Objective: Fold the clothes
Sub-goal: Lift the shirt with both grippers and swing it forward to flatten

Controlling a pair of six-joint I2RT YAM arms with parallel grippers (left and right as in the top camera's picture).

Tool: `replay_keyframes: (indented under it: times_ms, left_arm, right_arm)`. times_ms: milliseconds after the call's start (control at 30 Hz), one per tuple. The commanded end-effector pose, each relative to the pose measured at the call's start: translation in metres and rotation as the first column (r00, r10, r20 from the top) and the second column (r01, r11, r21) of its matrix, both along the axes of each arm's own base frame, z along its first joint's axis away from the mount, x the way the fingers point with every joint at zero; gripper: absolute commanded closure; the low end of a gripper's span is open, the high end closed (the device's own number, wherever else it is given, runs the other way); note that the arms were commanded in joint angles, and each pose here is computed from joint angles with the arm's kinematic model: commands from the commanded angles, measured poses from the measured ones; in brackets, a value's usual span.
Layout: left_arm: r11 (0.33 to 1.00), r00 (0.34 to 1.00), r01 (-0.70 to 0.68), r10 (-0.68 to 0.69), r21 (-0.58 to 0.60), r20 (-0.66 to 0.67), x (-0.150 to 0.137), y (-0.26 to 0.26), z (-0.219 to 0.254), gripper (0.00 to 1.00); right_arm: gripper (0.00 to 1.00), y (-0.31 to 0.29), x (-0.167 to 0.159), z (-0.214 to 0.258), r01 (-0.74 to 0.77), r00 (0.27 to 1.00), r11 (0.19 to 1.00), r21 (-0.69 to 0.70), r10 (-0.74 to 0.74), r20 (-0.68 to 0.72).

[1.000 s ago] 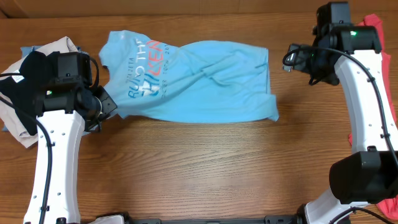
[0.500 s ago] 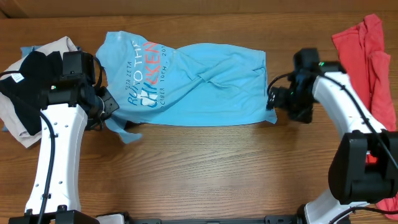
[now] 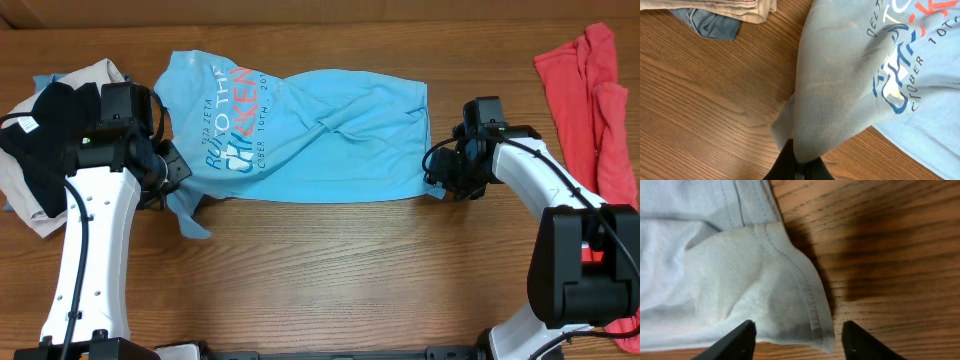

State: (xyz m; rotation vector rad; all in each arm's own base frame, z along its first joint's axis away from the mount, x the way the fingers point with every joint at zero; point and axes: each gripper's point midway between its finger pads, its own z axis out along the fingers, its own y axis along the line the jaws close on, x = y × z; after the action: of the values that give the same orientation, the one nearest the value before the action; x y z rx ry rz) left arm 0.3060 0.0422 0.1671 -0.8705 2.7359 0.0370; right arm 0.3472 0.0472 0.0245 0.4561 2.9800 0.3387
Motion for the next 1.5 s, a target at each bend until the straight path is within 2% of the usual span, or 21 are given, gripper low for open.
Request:
replay_keyframes:
  times_ms: [0, 233, 300, 400, 533, 733, 833, 1100, 1233, 1367, 1467]
  left_arm:
    - [1.0, 1.0, 0.028, -0.028, 0.0, -0.01, 0.0, -0.003, -0.002, 0.96]
    - [1.0, 1.0, 0.028, -0.028, -0.001, -0.01, 0.0, -0.003, -0.002, 0.96]
    - [1.0, 1.0, 0.028, -0.028, -0.001, -0.01, 0.0, -0.003, -0.002, 0.96]
    - [1.0, 1.0, 0.028, -0.028, 0.0, -0.01, 0.0, -0.003, -0.002, 0.96]
    - [1.0, 1.0, 0.028, -0.028, 0.0, -0.01, 0.0, -0.003, -0.002, 0.96]
    - [1.0, 1.0, 0.028, -0.028, 0.0, -0.01, 0.0, -0.003, -0.002, 0.96]
    - [1.0, 1.0, 0.028, -0.028, 0.0, -0.011, 0.0, -0.003, -0.002, 0.96]
    - [0.999, 0.999, 0.053, -0.053, 0.01, 0.002, 0.002, -0.001, 0.002, 0.96]
    - [0.995, 0.993, 0.084, -0.088, 0.047, 0.08, 0.017, 0.013, 0.035, 0.96]
    - [0.998, 0.968, 0.044, -0.054, 0.048, 0.244, 0.036, 0.032, 0.092, 0.96]
    - [0.993, 0.915, 0.114, -0.107, 0.007, 0.388, 0.049, 0.03, 0.14, 0.96]
  right_arm:
    - [0.46, 0.001, -0.004, -0.004, 0.001, 1.0, 1.0, 0.006, 0.0, -0.017]
    - [0.46, 0.001, -0.008, -0.007, 0.001, 1.0, 1.0, 0.005, -0.001, -0.026]
    - [0.48, 0.001, -0.009, -0.008, 0.001, 1.0, 1.0, 0.005, -0.001, -0.029]
    - [0.57, 0.001, -0.009, -0.008, 0.001, 1.0, 1.0, 0.006, 0.0, -0.03]
    - [0.58, 0.001, -0.011, -0.008, 0.001, 0.999, 1.0, 0.005, -0.001, -0.037]
    - [0.78, 0.001, -0.011, -0.008, 0.001, 0.999, 1.0, 0.005, -0.001, -0.037]
    - [0.96, 0.001, -0.011, -0.008, 0.001, 0.999, 1.0, 0.005, -0.001, -0.038]
    - [0.96, -0.005, -0.002, -0.004, 0.012, 1.0, 1.0, -0.022, -0.012, -0.008]
    - [0.96, -0.024, 0.022, 0.042, 0.056, 0.997, 0.997, -0.048, -0.053, 0.059]
    - [0.96, -0.045, 0.051, 0.133, 0.066, 0.975, 0.995, -0.08, -0.047, 0.217]
    - [0.96, -0.05, 0.058, 0.209, 0.048, 0.936, 0.994, -0.099, -0.01, 0.353]
